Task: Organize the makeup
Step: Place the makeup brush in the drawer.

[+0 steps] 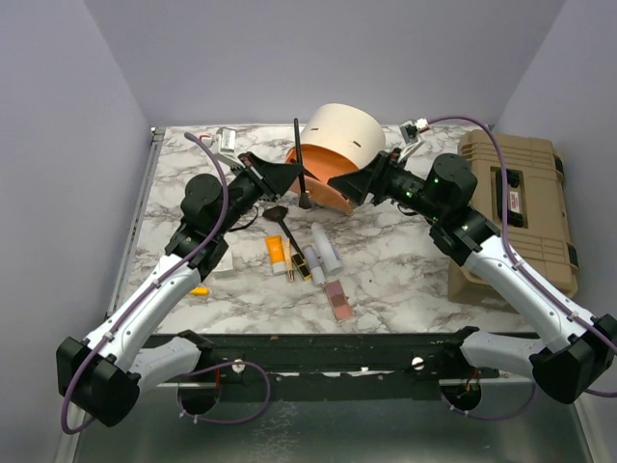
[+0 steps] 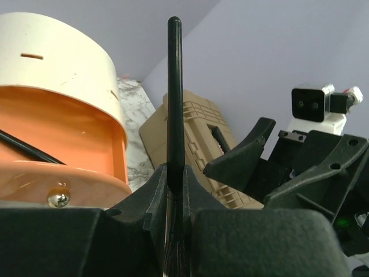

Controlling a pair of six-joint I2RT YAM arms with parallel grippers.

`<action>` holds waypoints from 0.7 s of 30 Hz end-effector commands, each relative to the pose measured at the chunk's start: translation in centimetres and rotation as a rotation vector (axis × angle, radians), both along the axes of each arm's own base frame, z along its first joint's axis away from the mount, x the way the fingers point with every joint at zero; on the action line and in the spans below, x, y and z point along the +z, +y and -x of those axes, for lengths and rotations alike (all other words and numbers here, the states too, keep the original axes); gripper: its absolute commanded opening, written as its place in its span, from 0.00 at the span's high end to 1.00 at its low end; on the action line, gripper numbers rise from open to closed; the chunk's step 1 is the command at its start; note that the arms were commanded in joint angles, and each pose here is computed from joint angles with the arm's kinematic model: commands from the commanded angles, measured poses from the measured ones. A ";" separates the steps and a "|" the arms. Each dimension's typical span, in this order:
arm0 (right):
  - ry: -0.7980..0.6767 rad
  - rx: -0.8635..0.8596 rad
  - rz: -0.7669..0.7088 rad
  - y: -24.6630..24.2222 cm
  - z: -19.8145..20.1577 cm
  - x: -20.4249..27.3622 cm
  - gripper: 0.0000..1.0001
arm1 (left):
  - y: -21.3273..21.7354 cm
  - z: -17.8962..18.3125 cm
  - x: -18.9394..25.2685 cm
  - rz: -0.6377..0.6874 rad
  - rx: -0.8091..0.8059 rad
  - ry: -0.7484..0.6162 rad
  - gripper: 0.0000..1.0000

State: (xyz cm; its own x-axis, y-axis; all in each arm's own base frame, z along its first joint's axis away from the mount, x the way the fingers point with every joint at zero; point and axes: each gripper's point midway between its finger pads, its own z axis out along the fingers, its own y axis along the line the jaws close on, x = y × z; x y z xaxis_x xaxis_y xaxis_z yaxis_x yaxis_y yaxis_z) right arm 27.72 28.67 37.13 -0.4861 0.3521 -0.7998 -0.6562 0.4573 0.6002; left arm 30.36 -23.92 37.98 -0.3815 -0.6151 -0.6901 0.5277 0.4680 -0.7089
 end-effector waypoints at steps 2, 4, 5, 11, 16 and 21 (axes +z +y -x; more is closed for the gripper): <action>-0.035 0.081 -0.090 1.2 0.7 2.8 0.23 | -1.0 1.4 -0.8 0.006 -0.090 -0.006 1.00; -0.018 0.107 -0.089 1.8 0.6 2.4 0.28 | -0.8 1.5 -0.9 0.018 -0.079 -0.007 1.00; -0.004 0.116 -0.078 2.1 0.4 2.0 0.28 | -0.5 1.3 -0.8 0.039 -0.061 -0.005 1.00; 0.058 0.200 -0.019 3.7 0.0 -0.6 0.26 | -0.2 1.1 0.2 0.082 -0.033 -0.026 1.00; 0.100 0.282 -0.022 5.1 0.0 -1.8 0.38 | -0.1 0.7 -0.3 0.107 -0.020 0.006 1.00; 0.097 0.297 -0.028 5.7 -0.5 -2.2 0.44 | -0.2 0.6 -0.8 0.127 -0.020 0.028 1.00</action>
State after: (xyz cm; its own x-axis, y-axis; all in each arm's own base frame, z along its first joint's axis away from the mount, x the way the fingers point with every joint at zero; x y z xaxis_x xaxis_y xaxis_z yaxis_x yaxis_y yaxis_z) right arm 28.96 33.61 33.28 -0.6626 0.2239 -0.7147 -0.6465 0.3107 0.6967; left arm 29.87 -24.33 36.71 -0.4237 -0.6564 -0.6242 0.5174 0.3902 -0.7616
